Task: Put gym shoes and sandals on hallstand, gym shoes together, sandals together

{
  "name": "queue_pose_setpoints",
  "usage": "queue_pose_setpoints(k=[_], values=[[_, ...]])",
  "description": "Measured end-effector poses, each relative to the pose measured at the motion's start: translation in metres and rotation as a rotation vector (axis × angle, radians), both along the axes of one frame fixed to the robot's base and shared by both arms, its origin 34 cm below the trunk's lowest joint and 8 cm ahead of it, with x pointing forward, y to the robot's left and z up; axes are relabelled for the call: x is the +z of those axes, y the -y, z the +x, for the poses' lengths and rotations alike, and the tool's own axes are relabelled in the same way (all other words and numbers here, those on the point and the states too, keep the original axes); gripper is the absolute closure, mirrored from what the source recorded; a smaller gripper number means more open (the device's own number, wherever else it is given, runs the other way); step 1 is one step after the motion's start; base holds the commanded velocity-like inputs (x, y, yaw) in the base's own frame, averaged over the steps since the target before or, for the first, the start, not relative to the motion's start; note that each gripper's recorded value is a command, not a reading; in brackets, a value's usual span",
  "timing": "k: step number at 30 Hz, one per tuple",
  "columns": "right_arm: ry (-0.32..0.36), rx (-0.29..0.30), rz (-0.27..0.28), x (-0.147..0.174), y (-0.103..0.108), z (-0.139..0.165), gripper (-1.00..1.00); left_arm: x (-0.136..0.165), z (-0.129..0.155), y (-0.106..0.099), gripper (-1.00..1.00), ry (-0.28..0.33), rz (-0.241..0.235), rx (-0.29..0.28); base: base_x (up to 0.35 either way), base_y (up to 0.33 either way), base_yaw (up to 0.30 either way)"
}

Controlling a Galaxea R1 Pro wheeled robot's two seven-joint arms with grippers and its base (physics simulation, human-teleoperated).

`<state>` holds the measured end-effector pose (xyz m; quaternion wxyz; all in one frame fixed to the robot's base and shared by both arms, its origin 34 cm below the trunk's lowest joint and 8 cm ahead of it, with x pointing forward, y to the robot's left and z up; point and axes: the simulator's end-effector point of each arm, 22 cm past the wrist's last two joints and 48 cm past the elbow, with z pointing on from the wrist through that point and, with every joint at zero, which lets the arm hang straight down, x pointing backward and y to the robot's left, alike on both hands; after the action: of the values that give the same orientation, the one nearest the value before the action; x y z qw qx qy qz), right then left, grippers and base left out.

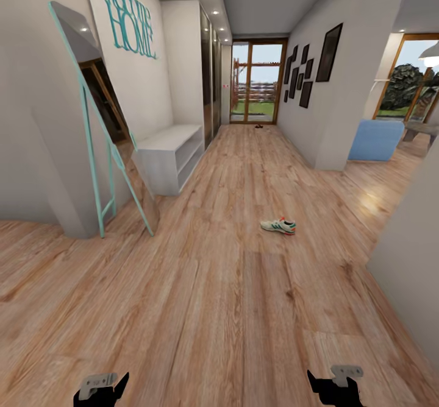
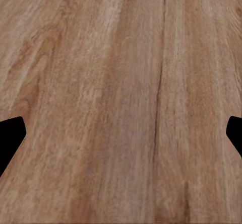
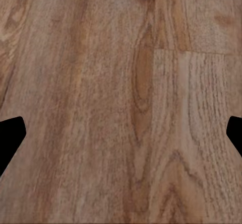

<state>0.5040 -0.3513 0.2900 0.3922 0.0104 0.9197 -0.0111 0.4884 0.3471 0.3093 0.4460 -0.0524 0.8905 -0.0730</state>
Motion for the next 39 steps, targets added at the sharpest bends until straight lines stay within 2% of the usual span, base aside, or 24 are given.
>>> queue_pose_setpoints(k=[39], values=[[0.001, 0.001, 0.001, -0.0002, -0.0017, -0.0001, -1.00, 0.0006, 0.0007, 0.0003, -1.00, 0.003, 0.000, -0.001, 0.336, 0.019, 0.000]])
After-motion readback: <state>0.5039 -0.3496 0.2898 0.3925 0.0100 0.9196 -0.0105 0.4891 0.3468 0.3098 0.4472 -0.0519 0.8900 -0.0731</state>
